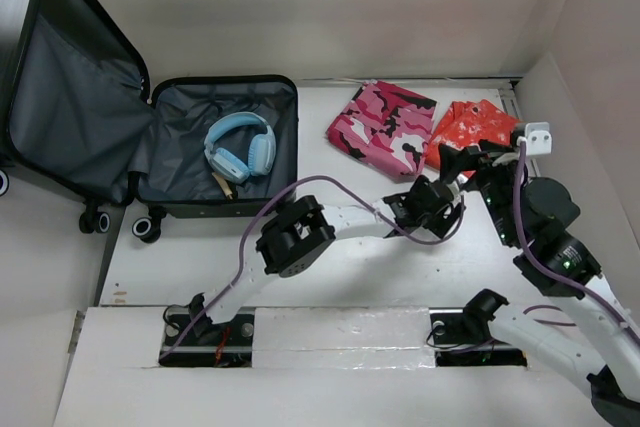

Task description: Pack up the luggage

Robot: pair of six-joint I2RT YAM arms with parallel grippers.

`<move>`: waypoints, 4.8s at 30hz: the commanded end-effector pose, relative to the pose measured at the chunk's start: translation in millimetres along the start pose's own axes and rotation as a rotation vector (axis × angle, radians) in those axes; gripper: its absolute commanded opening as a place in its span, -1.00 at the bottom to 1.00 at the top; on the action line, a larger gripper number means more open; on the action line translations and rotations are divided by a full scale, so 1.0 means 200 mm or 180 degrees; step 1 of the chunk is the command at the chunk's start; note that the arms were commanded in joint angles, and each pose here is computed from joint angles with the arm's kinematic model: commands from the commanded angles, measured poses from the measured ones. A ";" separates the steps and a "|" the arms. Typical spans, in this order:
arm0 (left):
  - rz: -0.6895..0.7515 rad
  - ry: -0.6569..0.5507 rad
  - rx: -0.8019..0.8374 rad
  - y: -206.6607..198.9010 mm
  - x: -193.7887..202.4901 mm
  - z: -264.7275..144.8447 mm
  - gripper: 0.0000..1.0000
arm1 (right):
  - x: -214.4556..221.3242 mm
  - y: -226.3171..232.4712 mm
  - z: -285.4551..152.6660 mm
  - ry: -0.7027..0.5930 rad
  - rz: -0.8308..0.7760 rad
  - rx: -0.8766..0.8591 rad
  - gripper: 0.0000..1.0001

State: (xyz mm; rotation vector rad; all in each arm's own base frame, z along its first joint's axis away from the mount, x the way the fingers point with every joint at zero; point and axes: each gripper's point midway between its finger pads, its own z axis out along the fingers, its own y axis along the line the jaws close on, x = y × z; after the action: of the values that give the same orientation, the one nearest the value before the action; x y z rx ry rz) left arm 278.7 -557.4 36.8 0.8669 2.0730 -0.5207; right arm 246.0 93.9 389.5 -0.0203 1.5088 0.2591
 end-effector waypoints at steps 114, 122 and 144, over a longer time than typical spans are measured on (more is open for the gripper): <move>-0.4200 -0.0529 -0.1686 1.24 -0.07 0.05 0.08 | 0.34 0.19 0.05 0.0386 -0.0068 -0.0599 0.65; -0.3913 -0.0459 -0.1666 1.30 -0.06 0.07 -1.00 | 0.25 0.20 0.02 0.0243 -0.0001 -0.0685 0.65; -0.2030 -0.0732 -0.1474 2.01 -0.89 -1.19 -1.00 | 0.14 0.25 -0.01 0.0018 0.0032 -0.0898 0.67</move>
State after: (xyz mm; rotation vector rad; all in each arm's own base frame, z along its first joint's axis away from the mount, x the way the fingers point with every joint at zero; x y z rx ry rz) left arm 537.7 -263.6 209.5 -0.1940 2.2054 -0.4683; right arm 241.5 141.1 331.7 -0.2351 1.5775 0.4173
